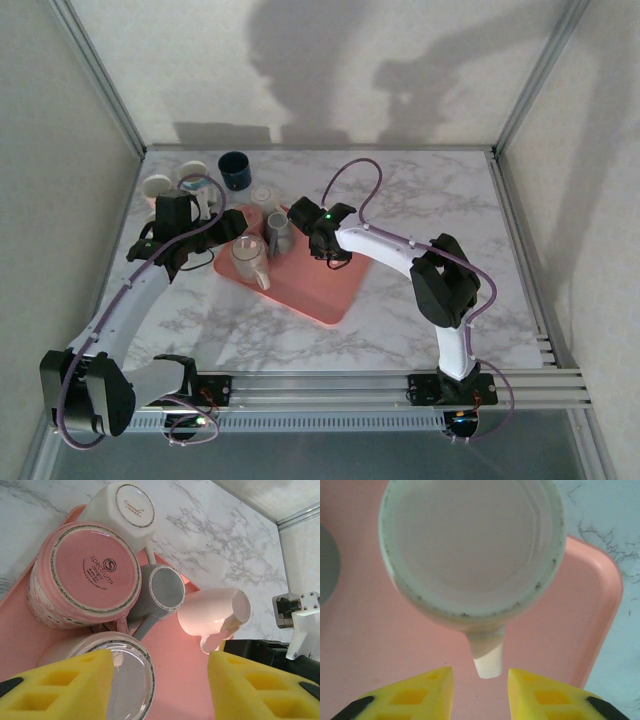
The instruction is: Turn the mug right side up
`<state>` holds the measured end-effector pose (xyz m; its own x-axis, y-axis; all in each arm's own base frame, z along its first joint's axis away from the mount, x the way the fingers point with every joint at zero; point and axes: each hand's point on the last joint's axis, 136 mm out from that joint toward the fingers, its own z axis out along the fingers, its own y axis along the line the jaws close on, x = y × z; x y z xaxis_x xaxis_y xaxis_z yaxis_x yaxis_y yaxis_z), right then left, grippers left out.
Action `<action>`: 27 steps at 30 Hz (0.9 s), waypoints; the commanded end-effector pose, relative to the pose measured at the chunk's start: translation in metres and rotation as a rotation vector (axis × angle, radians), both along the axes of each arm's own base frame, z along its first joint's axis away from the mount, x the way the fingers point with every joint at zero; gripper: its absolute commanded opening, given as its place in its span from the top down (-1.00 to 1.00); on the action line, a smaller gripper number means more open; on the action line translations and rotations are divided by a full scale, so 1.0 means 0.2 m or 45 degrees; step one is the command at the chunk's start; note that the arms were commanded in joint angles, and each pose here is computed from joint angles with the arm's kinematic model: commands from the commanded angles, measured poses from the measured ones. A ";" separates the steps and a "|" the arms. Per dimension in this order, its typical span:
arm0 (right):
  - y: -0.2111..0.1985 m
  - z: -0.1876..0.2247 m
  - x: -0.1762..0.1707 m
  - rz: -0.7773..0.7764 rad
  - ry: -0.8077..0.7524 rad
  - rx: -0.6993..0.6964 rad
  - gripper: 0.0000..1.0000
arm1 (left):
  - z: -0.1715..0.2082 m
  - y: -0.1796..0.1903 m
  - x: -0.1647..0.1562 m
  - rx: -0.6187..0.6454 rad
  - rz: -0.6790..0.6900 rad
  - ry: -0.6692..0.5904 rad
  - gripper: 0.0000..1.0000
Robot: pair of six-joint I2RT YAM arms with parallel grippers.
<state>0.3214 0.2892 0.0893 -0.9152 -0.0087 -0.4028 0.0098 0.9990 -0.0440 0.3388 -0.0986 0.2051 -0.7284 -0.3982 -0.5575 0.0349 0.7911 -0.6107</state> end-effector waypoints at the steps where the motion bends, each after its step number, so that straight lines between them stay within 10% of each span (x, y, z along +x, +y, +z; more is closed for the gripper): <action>1: 0.01 0.05 0.04 0.050 -0.065 -0.028 0.23 | 0.04 0.00 0.00 -0.027 -0.009 -0.034 -0.05; 27: -0.01 -0.07 0.09 0.179 -0.052 -0.065 0.50 | 0.04 0.00 -0.02 -0.037 0.007 -0.026 -0.04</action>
<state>0.3395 0.2933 0.0872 -0.8786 -0.1427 -0.4556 -0.1207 0.9897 -0.0773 0.3372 -0.0985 0.2061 -0.7264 -0.4074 -0.5535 0.0296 0.7861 -0.6174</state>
